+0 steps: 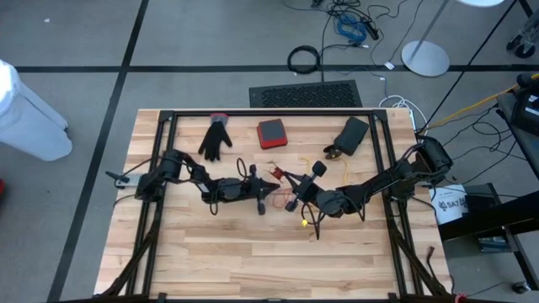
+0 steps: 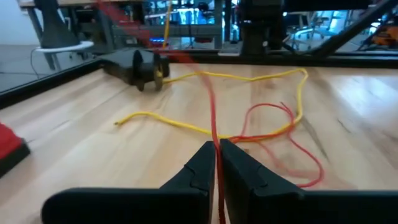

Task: Coil cords
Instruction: Coil the red wire onto the spool

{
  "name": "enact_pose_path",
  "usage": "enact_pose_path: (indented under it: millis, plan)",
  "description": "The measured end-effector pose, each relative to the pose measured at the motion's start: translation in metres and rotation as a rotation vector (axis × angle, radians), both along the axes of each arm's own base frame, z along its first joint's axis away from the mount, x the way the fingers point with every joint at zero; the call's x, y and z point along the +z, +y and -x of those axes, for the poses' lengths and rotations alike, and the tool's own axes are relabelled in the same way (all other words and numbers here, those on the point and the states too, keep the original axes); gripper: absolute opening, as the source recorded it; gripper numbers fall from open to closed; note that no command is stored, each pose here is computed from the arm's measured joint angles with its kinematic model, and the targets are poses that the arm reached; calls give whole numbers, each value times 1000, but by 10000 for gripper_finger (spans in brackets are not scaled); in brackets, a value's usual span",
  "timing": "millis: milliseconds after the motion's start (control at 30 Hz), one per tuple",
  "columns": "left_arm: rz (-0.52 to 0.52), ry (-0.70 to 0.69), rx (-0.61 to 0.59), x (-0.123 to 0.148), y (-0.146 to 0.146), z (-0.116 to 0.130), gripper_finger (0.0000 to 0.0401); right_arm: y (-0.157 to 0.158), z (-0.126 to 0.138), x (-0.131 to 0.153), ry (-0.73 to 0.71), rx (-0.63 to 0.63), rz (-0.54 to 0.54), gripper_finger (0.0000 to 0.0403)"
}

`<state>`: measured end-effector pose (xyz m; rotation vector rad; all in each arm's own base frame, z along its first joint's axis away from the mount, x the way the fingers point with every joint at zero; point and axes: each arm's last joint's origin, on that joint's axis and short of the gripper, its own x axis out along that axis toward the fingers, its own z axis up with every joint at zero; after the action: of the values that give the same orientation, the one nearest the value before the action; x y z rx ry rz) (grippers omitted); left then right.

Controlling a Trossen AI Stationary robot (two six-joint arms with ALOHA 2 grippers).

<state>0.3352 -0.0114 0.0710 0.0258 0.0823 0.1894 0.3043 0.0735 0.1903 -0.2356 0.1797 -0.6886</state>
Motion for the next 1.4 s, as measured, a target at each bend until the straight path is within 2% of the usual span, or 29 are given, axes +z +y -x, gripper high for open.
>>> enact_pose_path:
  millis: [200, 467, 633, 1067, 1400]
  plan:
    - [10, -37, -33, 14, 4, 3, 29, 0, 0, 0, 5, 0, 3, 0]
    - [9, 123, -43, 19, 5, 3, 7, 0, 0, 0, 6, 0, 4, 0]
    - [10, 135, -43, 18, 5, 3, 5, 0, 0, 1, -13, 0, -2, 0]
    - [9, 107, -36, 21, 5, 1, 133, 0, 0, 3, -10, 2, 20, 0]
    - [1, 64, -33, 39, 5, 1, 153, 0, 0, 3, -2, -3, 27, 0]
